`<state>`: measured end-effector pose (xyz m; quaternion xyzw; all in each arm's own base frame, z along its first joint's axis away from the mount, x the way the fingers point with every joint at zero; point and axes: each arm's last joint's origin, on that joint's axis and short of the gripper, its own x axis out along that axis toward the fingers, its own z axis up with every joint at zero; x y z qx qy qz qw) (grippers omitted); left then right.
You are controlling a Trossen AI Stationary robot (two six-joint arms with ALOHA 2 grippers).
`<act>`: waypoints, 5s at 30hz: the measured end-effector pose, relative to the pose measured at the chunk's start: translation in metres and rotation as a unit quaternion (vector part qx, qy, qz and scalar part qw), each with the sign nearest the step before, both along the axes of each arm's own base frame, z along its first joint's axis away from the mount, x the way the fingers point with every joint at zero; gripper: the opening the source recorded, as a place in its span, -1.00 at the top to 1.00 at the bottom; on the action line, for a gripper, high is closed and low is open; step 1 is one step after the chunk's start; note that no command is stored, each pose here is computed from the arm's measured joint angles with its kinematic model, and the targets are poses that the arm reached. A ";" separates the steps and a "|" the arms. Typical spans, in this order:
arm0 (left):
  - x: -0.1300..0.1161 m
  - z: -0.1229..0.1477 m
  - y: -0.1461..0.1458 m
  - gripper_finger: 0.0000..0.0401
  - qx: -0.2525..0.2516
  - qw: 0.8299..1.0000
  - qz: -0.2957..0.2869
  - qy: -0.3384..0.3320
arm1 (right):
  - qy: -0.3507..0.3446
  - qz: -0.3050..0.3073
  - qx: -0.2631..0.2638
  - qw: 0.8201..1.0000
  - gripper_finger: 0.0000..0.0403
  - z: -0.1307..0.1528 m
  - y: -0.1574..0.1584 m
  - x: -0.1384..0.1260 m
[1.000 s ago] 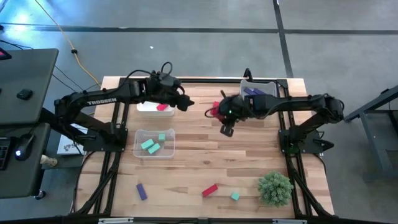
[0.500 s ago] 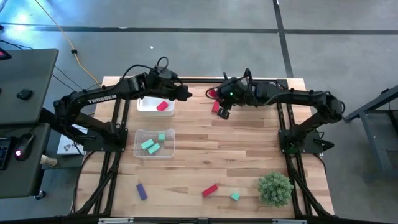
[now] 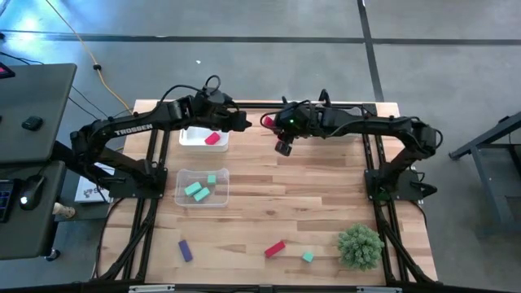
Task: Sort & place blocks by color
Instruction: Put the red block into the white bin
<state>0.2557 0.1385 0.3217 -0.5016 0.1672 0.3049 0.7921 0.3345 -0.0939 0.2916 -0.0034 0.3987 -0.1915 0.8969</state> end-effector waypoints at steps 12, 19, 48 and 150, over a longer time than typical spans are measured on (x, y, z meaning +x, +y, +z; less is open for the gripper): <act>0.031 -0.025 -0.002 0.14 -0.018 1.000 -0.018 0.010 | 0.046 0.036 0.018 0.998 0.51 -0.030 0.018 0.020; 0.043 -0.040 -0.002 0.14 -0.043 0.998 -0.036 0.017 | 0.058 0.040 0.033 0.997 0.51 -0.039 0.022 0.023; 0.060 -0.053 -0.005 0.17 -0.039 0.998 -0.040 0.015 | 0.043 0.037 0.036 0.998 0.51 -0.038 0.027 0.026; -0.068 -0.035 0.031 1.00 0.045 0.931 0.016 0.363 | 0.025 -0.046 0.033 0.998 -0.16 -0.036 0.017 0.024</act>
